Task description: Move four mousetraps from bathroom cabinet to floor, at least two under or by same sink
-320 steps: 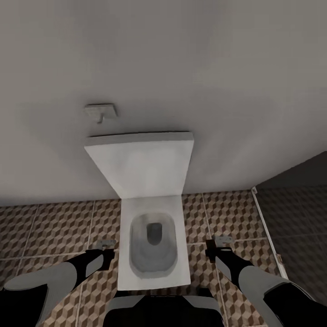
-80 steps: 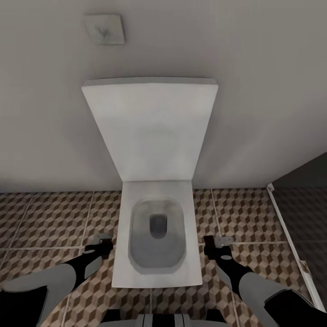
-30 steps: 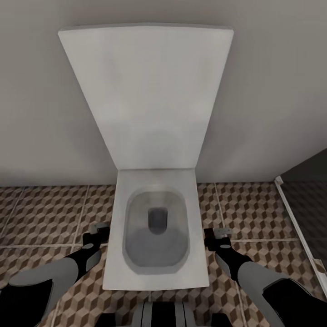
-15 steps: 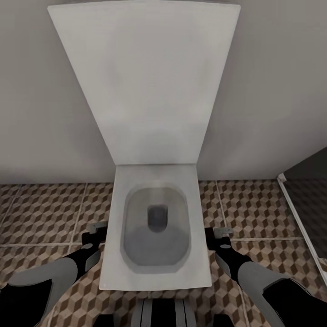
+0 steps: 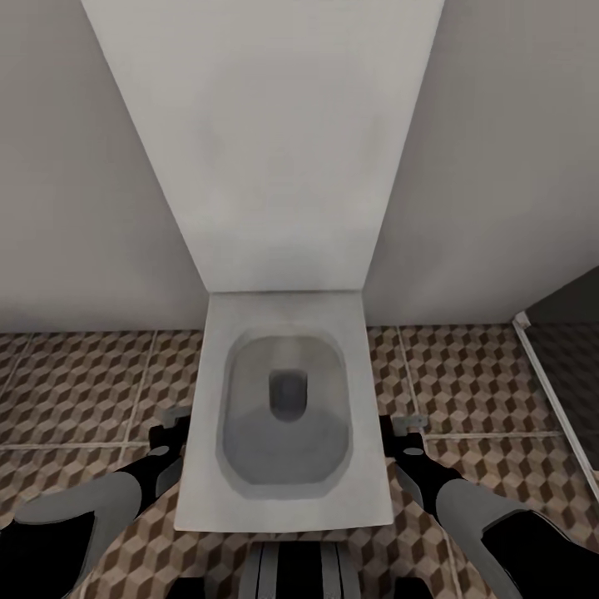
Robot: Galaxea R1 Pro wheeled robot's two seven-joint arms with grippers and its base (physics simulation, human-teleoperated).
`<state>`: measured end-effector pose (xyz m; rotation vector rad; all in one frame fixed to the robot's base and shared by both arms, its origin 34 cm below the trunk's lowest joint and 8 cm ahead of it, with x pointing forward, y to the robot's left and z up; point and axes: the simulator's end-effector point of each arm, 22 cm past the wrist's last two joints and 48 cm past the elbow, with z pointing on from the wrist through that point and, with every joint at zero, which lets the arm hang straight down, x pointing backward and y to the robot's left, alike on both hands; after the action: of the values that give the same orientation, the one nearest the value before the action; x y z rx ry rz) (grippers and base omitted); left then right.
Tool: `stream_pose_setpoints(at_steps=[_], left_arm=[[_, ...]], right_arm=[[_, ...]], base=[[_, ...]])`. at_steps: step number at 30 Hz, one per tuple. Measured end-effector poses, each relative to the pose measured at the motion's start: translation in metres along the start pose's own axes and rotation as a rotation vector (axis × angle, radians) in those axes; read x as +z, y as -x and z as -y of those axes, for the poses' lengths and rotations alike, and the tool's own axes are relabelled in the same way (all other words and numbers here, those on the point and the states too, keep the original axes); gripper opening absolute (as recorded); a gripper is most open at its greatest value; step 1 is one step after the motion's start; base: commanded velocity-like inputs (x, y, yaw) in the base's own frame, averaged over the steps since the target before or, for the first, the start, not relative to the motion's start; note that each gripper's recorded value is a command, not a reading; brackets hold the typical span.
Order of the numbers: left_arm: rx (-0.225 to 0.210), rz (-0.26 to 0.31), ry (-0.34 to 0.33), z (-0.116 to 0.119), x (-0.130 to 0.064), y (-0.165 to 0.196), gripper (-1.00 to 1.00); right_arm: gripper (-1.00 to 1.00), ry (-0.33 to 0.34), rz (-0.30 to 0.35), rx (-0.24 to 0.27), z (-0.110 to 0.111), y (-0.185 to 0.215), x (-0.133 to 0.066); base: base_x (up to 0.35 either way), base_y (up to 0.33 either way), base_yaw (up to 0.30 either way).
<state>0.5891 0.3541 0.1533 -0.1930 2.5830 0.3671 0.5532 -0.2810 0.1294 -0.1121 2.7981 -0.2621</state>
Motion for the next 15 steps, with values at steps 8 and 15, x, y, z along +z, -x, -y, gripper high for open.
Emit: stream_pose_setpoints(at_steps=[8, 15], left_arm=[[-0.001, 0.000, 0.003, 0.001, 0.013, -0.013, -1.00], [-0.001, 0.000, 0.001, 0.005, 0.024, -0.024, -1.00]], right_arm=[[-1.00, -0.075, -0.006, 0.007, 0.013, -0.012, 0.014], [-1.00, -0.165, -0.004, 0.006, 0.026, -0.019, 0.025]], base=[[0.000, 0.000, 0.000], [0.000, 0.000, 0.000]])
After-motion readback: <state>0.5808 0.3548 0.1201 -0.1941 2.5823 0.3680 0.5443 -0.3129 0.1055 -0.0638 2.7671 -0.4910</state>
